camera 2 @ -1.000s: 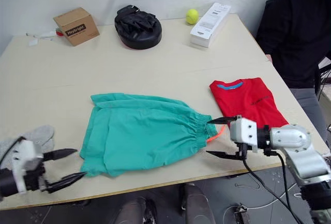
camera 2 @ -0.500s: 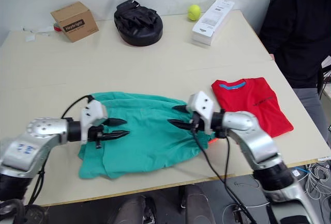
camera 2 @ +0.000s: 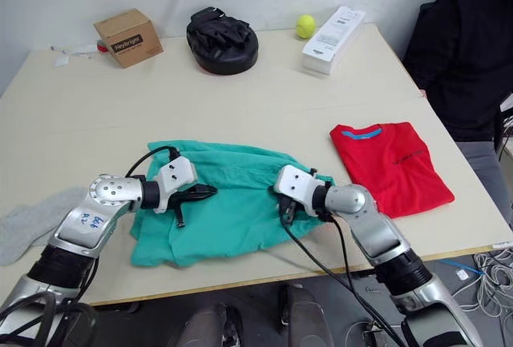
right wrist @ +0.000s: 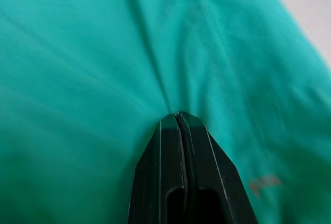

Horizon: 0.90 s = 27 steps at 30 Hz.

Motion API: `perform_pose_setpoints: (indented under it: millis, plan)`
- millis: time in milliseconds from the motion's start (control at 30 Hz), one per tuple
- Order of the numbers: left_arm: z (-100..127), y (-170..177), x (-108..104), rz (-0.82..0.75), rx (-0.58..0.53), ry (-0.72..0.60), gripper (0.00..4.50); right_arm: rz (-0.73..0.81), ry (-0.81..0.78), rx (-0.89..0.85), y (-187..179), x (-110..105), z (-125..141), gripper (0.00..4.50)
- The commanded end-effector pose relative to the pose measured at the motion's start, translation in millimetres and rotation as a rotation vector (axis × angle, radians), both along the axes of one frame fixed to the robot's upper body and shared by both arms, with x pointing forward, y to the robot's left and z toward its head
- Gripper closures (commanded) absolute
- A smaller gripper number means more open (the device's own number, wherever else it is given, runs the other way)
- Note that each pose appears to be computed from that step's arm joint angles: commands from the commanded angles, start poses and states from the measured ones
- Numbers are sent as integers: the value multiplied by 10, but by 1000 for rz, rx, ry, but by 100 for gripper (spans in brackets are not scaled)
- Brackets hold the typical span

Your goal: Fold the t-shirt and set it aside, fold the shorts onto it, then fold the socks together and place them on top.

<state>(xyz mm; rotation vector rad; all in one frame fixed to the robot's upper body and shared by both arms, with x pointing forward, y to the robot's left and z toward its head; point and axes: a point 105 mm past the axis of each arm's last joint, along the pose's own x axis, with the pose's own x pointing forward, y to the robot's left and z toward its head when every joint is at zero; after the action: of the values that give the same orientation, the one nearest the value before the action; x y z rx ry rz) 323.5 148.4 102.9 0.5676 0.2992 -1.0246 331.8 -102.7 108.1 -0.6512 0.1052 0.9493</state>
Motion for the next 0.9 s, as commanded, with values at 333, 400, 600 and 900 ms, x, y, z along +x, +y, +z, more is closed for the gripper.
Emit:
perform_pose_setpoints:
  millis: [333,400,600,900]
  plan:
    - [-234,306,-145,101,9,68,449,-163,-35,171,-567,54,349,446]
    - [-193,311,-142,101,-2,57,449,-136,-39,191,-518,14,410,446]
    - [-136,324,-121,111,-25,44,449,31,-95,239,-79,-153,640,446]
    - [-103,245,-133,99,-39,37,449,-8,-110,216,230,-24,463,446]
